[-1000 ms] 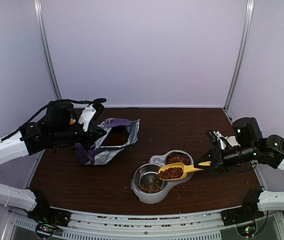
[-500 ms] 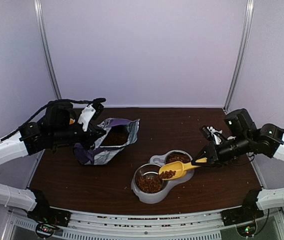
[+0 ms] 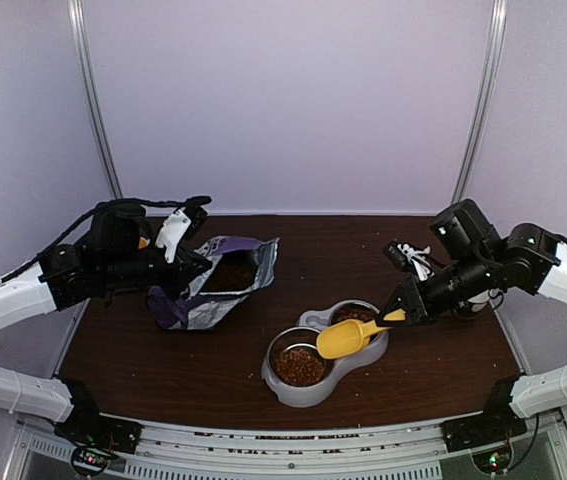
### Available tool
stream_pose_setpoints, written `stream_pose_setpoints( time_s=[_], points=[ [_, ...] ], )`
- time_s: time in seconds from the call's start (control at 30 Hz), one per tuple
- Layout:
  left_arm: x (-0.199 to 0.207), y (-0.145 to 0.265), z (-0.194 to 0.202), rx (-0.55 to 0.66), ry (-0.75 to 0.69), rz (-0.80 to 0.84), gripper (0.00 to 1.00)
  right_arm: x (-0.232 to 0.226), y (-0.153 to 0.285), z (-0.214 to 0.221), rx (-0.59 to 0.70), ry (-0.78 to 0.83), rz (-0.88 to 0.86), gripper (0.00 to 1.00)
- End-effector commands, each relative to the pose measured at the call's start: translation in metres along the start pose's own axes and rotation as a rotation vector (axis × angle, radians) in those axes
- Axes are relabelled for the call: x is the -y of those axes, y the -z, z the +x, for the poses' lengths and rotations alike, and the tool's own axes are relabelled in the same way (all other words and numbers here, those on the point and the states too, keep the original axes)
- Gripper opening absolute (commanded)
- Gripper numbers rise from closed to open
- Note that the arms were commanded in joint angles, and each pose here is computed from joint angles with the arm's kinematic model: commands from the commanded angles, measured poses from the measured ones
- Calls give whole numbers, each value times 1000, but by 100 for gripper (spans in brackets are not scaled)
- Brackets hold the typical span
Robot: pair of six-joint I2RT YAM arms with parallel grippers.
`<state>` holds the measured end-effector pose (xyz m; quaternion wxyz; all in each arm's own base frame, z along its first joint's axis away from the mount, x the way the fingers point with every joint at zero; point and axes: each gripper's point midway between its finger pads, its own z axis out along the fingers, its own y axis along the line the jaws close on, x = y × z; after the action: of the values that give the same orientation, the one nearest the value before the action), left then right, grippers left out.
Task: Serve the pet food
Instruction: Place the pet food bowl.
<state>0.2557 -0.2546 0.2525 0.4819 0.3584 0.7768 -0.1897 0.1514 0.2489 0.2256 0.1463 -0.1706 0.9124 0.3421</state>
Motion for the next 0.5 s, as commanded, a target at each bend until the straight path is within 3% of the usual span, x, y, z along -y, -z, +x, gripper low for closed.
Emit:
stream_pose_setpoints(
  time_s=[0.0,0.3,0.47],
  points=[
    [-4,4,-14,46,-9,-17,0,-11,9,-4,16,96,24,0],
    [-3,3,-14,45,-9,-10,0,-17,8,-3,-11,251,133,0],
    [8,4,-16,60,-25,48,0,-42,18,-15,75,271,25,0]
  ],
)
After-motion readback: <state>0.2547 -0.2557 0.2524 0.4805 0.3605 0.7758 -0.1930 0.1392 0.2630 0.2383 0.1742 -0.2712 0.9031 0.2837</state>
